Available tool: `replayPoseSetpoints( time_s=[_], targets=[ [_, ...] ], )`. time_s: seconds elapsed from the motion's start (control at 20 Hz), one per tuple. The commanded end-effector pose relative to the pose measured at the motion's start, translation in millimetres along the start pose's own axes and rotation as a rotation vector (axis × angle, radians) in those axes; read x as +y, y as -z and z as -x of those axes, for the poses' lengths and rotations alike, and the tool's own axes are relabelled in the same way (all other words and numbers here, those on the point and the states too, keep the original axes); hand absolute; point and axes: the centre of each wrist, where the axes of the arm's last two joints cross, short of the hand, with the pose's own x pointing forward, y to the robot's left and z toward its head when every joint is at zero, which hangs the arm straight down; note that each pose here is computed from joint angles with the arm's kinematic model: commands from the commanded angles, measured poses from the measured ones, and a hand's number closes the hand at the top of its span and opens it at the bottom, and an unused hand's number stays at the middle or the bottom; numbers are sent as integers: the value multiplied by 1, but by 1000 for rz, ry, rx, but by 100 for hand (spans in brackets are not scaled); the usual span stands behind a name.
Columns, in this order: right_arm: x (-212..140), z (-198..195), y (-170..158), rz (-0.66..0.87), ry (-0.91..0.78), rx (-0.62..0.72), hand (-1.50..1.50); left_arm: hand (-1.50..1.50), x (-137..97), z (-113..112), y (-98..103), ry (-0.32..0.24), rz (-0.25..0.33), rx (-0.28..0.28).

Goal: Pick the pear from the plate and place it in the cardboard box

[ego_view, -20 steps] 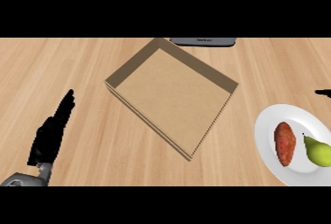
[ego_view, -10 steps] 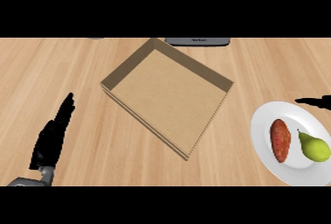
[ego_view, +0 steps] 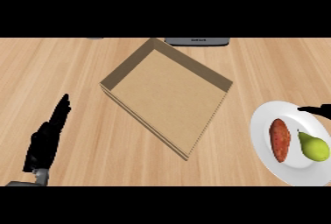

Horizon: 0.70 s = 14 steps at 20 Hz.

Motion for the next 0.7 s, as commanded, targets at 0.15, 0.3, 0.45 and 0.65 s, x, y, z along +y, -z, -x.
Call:
replayPoseSetpoints(
  time_s=[0.15, 0.3, 0.45, 0.65],
  targets=[
    [26, 13, 16, -6, 0, 0, -150, 0, 2, 7, 1, 0, -1, 5],
    [24, 0, 26, -3, -17, 1, -150, 0, 5, 12, -1, 2, -10, 9],
    [27, 1, 16, 12, 6, 5, -150, 0, -3, 5, -18, -1, 0, 21],
    [36, -6, 29, 20, 16, -3, -150, 0, -5, -8, -7, 0, 1, 9]
  ],
)
